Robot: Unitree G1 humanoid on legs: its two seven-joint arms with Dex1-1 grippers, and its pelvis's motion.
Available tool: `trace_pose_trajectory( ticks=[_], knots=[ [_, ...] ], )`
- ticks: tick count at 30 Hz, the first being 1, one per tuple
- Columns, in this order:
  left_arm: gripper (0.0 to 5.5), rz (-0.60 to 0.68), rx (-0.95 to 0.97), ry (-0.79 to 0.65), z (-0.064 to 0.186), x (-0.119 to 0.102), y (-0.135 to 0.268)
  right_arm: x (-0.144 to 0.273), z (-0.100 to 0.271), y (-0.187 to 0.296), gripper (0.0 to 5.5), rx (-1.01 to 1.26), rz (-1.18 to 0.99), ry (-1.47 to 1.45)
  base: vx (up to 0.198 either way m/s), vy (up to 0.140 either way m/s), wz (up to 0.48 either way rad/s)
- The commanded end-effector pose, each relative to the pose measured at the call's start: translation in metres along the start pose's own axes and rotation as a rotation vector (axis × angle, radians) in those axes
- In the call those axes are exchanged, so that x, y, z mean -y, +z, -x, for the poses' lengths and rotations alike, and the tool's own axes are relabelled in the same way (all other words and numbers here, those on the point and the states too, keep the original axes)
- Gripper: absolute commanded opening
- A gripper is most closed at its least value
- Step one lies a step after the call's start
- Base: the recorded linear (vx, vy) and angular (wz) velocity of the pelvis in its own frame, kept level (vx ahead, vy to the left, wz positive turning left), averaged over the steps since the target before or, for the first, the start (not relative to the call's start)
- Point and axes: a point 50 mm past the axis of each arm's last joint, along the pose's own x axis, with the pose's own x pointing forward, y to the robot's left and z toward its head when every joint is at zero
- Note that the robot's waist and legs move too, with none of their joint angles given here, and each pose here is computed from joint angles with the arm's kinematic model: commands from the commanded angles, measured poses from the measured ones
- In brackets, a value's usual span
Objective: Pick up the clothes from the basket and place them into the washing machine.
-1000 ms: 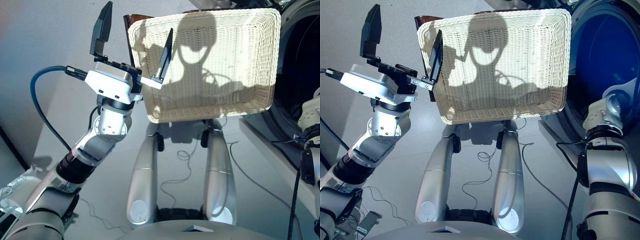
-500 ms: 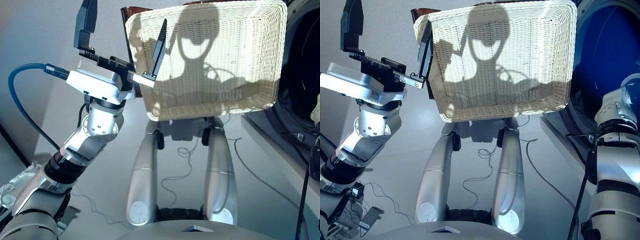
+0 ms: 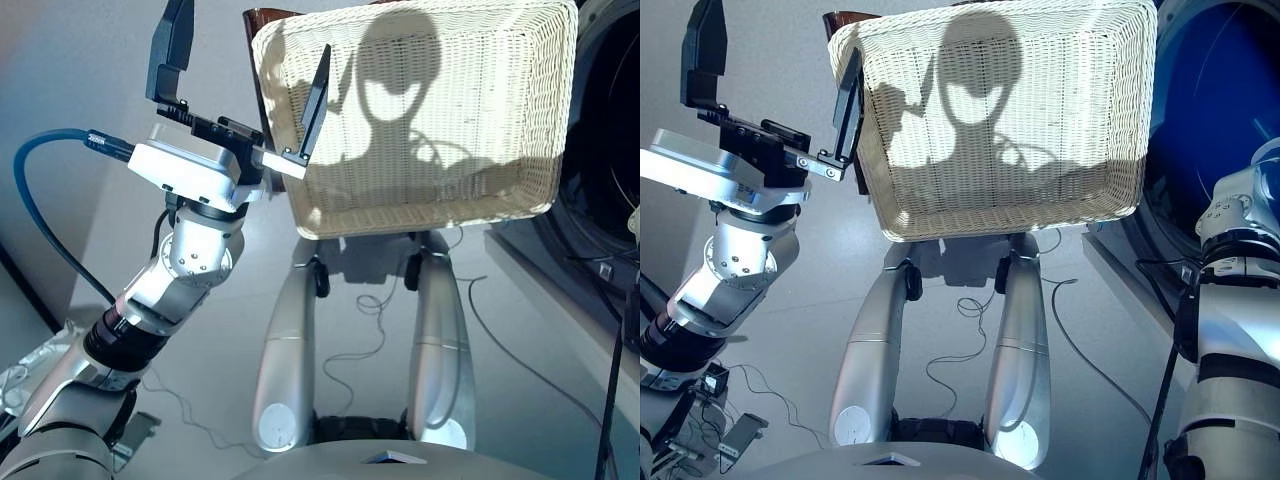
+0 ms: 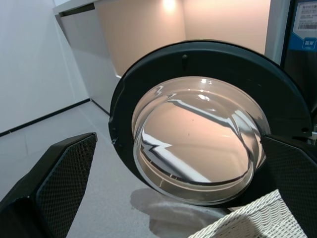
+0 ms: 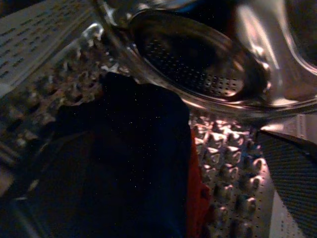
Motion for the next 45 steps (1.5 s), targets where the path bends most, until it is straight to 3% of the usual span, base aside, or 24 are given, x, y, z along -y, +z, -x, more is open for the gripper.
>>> trace_pose_trajectory(
  ticks=[1, 8, 15, 18, 19, 22, 27, 30, 31, 32, 33, 35, 36, 39, 40, 43, 44, 45],
  knots=[
    [5.5, 0.091, 0.167, 0.042, -0.003, 0.001, 0.029, 0.002, -0.004, 0.039, 5.5, 0.2, 0.084, 0.088, 0.0, 0.0, 0.0],
    [5.5, 0.095, 0.152, 0.079, -0.001, 0.001, 0.027, -0.046, 0.055, 0.001, 5.5, 0.24, 0.036, 0.369, 0.0, 0.0, 0.0],
    [5.5, 0.107, 0.111, 0.035, 0.0, 0.005, 0.018, -0.061, 0.127, -0.044, 5.5, 0.172, 0.199, 0.779, 0.0, 0.0, 0.0],
    [5.5, 0.121, 0.092, -0.032, 0.003, 0.008, 0.017, -0.053, 0.154, -0.06, 5.5, 0.029, 0.224, 1.042, 0.0, 0.0, 0.0],
    [5.5, 0.116, 0.061, -0.075, 0.006, 0.007, 0.013, -0.046, 0.175, -0.077, 5.5, -0.122, 0.254, 1.231, 0.0, 0.0, 0.0],
    [5.5, 0.108, 0.036, -0.121, 0.01, 0.009, 0.008, -0.036, 0.199, -0.097, 5.5, -0.301, 0.275, 1.4, 0.0, 0.0, 0.0],
    [5.5, 0.151, -0.008, -0.162, 0.016, 0.012, -0.001, -0.017, 0.22, -0.125, 5.5, -0.504, 0.368, 1.502, 0.024, 0.014, 0.022],
    [5.5, 0.261, -0.114, -0.142, 0.028, 0.017, -0.018, -0.005, 0.227, -0.138, 5.5, -0.581, 0.384, 1.478, 0.035, 0.014, 0.03],
    [5.5, 0.306, -0.161, -0.138, 0.034, 0.019, -0.026, 0.001, 0.228, -0.142, 5.5, -0.595, 0.379, 1.442, 0.063, 0.022, 0.011],
    [5.5, 0.434, -0.319, -0.076, 0.056, 0.025, -0.05, 0.015, 0.236, -0.157, 5.5, -0.65, 0.371, 1.346, 0.065, 0.022, -0.001],
    [5.5, 0.433, -0.318, -0.076, 0.056, 0.024, -0.05, 0.014, 0.235, -0.157, 5.5, -0.648, 0.371, 1.347, 0.07, 0.015, -0.017],
    [5.5, 0.563, -0.473, 0.009, 0.083, 0.026, -0.07, 0.027, 0.24, -0.169, 5.5, -0.671, 0.368, 1.23, 0.057, 0.009, -0.036],
    [5.5, 0.656, -0.638, 0.093, 0.116, 0.03, -0.09, 0.044, 0.245, -0.188, 5.5, -0.729, 0.396, 1.098, 0.121, 0.013, -0.094],
    [5.5, 0.676, -0.824, 0.135, 0.158, 0.032, -0.108, 0.067, 0.258, -0.202, 5.5, -0.807, 0.426, 0.994, 0.123, 0.011, -0.088],
    [5.5, 0.676, -0.824, 0.134, 0.158, 0.032, -0.108, 0.067, 0.258, -0.202, 5.5, -0.807, 0.426, 0.994, 0.137, 0.017, -0.055],
    [5.5, 0.624, -1.095, 0.164, 0.223, 0.031, -0.122, 0.097, 0.269, -0.213, 5.5, -0.878, 0.496, 0.892, 0.132, 0.016, -0.05],
    [5.5, 0.624, -1.095, 0.164, 0.224, 0.031, -0.122, 0.097, 0.269, -0.213, 5.5, -0.878, 0.496, 0.892, 0.14, 0.007, -0.121],
    [5.5, 0.604, -1.219, 0.249, 0.257, 0.033, -0.122, 0.116, 0.279, -0.216, 5.5, -0.932, 0.529, 0.842, 0.101, 0.005, -0.129]
  ],
)
